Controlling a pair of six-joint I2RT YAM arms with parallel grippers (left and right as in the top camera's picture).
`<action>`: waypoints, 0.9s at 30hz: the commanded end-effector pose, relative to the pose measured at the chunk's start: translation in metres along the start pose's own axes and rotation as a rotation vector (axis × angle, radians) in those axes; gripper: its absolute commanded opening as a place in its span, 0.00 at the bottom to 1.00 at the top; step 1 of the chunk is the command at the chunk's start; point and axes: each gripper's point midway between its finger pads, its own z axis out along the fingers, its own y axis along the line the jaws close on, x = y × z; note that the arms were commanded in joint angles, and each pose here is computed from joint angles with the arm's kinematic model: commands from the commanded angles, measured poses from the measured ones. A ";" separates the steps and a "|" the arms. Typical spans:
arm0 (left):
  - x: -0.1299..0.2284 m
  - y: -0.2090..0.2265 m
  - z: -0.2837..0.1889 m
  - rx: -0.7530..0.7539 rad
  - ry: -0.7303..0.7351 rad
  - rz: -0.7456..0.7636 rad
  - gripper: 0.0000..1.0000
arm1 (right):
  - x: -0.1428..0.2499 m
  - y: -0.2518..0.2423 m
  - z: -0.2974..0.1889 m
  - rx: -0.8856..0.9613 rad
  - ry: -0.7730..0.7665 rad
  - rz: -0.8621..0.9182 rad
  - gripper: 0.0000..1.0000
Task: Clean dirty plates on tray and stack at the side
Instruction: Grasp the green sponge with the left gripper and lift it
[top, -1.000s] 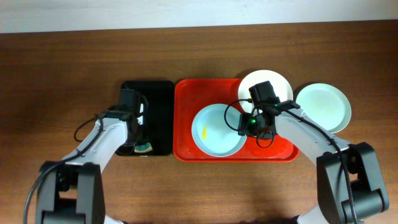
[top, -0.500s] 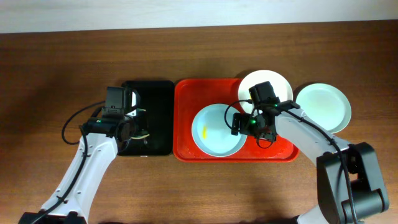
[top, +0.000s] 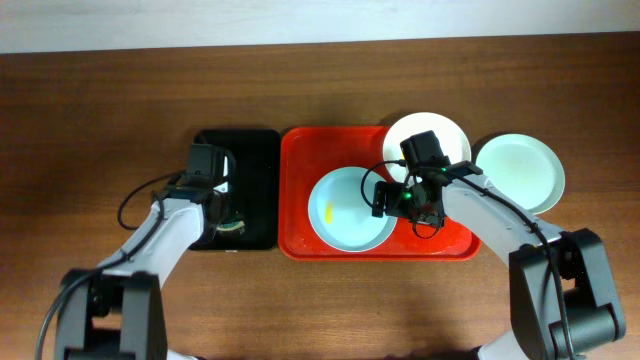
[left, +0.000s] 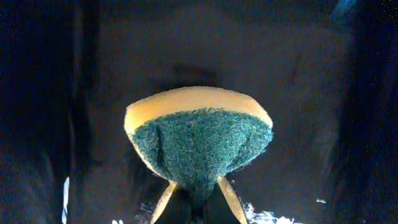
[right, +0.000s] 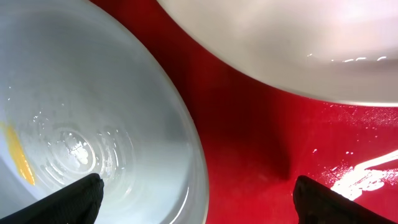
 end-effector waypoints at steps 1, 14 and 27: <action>0.010 0.003 0.015 -0.018 0.037 0.014 0.00 | -0.006 0.004 -0.001 0.002 -0.013 -0.008 0.98; -0.023 -0.003 -0.039 0.012 -0.115 0.073 0.00 | -0.006 0.004 -0.001 0.002 -0.014 -0.008 0.98; -0.037 -0.018 -0.117 0.132 -0.296 0.078 0.00 | -0.011 0.006 -0.001 -0.009 -0.035 -0.011 0.98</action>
